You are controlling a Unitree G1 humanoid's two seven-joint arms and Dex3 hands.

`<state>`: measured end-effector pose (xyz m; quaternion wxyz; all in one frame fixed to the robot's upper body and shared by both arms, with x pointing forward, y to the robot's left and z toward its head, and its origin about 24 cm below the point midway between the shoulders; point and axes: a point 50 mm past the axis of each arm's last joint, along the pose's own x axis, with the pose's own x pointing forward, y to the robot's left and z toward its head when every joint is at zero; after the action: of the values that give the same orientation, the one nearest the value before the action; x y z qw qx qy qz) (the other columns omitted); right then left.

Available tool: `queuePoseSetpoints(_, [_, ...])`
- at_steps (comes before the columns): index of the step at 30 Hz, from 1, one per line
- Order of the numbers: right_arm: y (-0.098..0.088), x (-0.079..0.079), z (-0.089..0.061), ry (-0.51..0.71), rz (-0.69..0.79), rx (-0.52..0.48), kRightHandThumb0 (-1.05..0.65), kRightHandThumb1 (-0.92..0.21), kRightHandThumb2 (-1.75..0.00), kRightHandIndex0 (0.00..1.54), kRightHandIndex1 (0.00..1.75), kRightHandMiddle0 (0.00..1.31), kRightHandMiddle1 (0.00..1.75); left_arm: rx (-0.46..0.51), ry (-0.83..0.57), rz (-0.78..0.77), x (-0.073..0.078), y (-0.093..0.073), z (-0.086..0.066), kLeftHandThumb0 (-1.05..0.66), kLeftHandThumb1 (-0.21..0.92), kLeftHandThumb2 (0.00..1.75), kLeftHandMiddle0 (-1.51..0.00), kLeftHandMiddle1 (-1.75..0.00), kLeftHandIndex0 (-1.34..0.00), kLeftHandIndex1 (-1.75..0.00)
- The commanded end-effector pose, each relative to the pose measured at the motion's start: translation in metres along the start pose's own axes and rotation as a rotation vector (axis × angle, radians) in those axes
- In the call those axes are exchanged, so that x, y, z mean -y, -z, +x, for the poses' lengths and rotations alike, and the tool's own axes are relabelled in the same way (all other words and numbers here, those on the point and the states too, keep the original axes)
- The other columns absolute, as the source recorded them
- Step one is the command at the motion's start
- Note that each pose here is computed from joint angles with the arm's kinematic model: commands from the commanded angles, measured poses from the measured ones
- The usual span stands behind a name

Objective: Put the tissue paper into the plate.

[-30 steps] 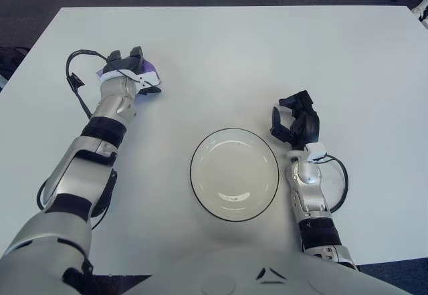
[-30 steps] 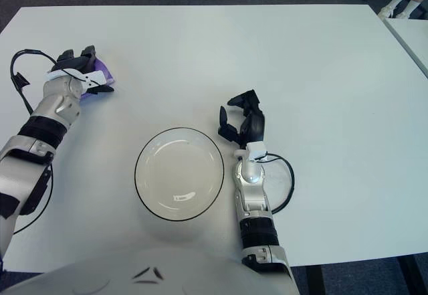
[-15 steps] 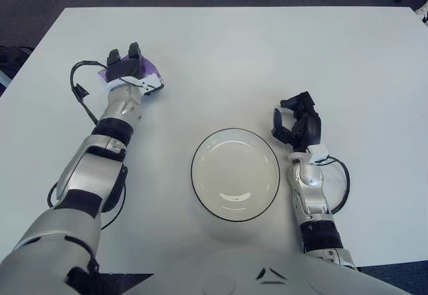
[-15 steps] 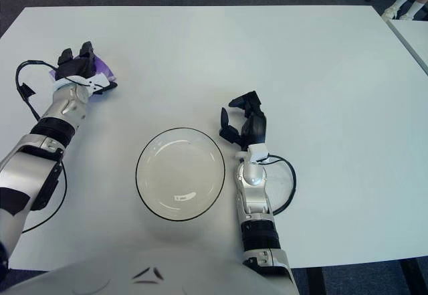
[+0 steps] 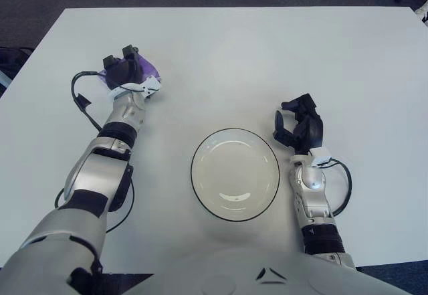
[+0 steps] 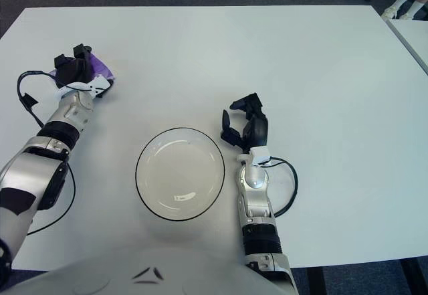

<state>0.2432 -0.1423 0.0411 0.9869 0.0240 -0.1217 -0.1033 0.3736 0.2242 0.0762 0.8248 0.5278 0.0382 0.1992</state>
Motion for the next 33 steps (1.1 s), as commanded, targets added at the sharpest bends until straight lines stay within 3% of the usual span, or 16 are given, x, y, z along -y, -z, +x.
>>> queuePoseSetpoints(1, [0.0299,0.016,-0.0237,0.041,-0.039,-0.182,-0.01,-0.43,-1.09,0.56,1.44,0.47,1.75,-0.157,0.17,0.026,0.0472,0.0398,-0.0395,-0.04,0.11,1.5,-0.71,-1.66,-0.52,-1.73])
queuePoseSetpoints(5, [0.0298,0.016,-0.0237,0.039,-0.035,-0.18,-0.01,-0.43,-1.1,0.56,1.44,0.47,1.75,-0.172,0.145,0.015,0.0487,0.0399,-0.0414,-0.01,0.01,1.61,-0.85,-1.59,-0.64,-1.74])
queuePoseSetpoints(9, [0.0301,0.0163,-0.0234,0.038,-0.044,-0.179,-0.01,-0.41,-1.11,0.56,1.45,0.48,1.75,-0.191,0.11,-0.011,0.0501,0.0396,-0.0436,0.0,-0.03,1.65,-0.91,-1.58,-0.66,-1.75])
queuePoseSetpoints(25, [0.03,0.0163,-0.0227,0.038,-0.019,-0.183,-0.01,-0.39,-1.14,0.56,1.46,0.5,1.75,-0.191,0.072,-0.122,0.0511,0.0393,-0.046,0.0,-0.04,1.67,-0.93,-1.59,-0.66,-1.75])
queuePoseSetpoints(33, [0.0303,0.0165,-0.0227,0.044,-0.036,-0.178,-0.01,-0.39,-1.14,0.57,1.45,0.51,1.75,-0.209,0.082,-0.406,0.0483,0.0374,-0.044,0.0,-0.04,1.66,-0.93,-1.57,-0.65,-1.75])
